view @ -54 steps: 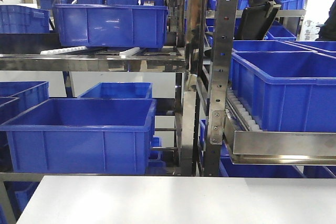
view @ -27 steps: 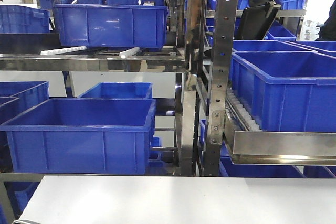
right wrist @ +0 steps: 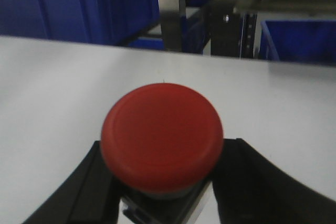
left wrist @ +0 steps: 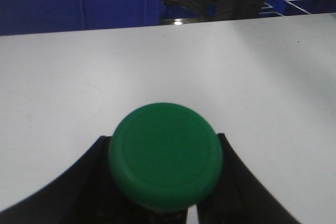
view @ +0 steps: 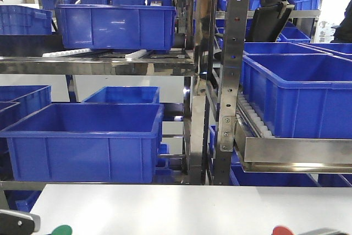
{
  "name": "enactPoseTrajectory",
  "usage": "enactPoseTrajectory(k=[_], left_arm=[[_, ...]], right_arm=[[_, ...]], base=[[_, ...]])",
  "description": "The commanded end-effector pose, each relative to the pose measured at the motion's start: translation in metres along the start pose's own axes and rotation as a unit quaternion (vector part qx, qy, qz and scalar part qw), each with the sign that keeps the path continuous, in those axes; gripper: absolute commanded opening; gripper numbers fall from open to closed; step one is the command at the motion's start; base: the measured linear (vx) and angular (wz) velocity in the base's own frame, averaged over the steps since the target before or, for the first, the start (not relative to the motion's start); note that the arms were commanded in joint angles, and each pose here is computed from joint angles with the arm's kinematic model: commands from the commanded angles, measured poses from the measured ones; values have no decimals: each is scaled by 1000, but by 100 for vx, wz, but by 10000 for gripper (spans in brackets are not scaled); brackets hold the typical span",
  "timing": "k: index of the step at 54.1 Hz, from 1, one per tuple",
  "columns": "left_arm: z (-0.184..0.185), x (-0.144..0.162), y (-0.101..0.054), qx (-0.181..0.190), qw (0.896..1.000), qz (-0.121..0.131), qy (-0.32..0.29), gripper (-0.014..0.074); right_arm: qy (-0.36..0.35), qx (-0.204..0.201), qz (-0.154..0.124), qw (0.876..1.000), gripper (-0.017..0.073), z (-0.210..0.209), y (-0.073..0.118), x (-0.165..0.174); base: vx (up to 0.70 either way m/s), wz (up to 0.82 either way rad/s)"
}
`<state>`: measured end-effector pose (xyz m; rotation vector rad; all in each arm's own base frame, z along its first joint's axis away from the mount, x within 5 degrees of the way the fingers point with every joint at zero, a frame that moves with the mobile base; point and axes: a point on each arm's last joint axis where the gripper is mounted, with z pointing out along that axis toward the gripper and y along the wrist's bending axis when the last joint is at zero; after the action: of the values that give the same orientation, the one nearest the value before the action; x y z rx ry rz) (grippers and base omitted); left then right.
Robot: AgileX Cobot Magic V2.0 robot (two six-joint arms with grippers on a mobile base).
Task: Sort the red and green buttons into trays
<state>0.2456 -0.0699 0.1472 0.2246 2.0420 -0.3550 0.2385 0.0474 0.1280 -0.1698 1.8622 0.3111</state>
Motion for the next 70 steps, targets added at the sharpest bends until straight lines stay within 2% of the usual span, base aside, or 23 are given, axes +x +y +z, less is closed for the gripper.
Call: enactPoseTrajectory(k=[1,7,10,16,22,32,36,41,45,55,70], left_arm=[[-18,-33,-5,-7,999,5,-39,0],[-39,-57,-6,-31,999,36,-14,0],[-51,-68,-7,-43,998,49,-12,0],[-77,-86,-13,-55,997,55,-24,0],[-102,-89,-23,-53,996,62,-23,0],[-147,-84,-35,-39,999,31,-14,0],[-165,-81,-38,-25,999,10,-26,0],[-183,-70,-40,-5,999,-16,-51,0],[-196,-61,-39,2,997,-19,-76,0],[-214,-53,-35,-6,993,13,-119,0],[-213,-53,-34,-8,993,16,-118,0]], right_arm=[[-72,-13,-7,997,-10,-14,7,-38],[-77,-2,-24,997,-10,-33,10,-64],[-67,9,-23,997,-10,-44,11,-75],[-41,31,-24,998,-10,-65,13,-95],[-29,59,-35,997,-10,-95,15,-119],[-54,96,-15,994,-10,-148,19,-132],[-69,89,12,994,-10,-168,24,-132],[-87,61,29,994,-10,-192,33,-130],[-96,38,12,995,-10,-209,37,-127],[-108,31,-59,992,-10,-226,39,-122],[-121,28,-60,990,-10,-228,40,-124]], base=[[0,0],[0,0],[0,0],[0,0],[0,0],[0,0],[0,0],[0,0],[0,0],[0,0],[0,0]])
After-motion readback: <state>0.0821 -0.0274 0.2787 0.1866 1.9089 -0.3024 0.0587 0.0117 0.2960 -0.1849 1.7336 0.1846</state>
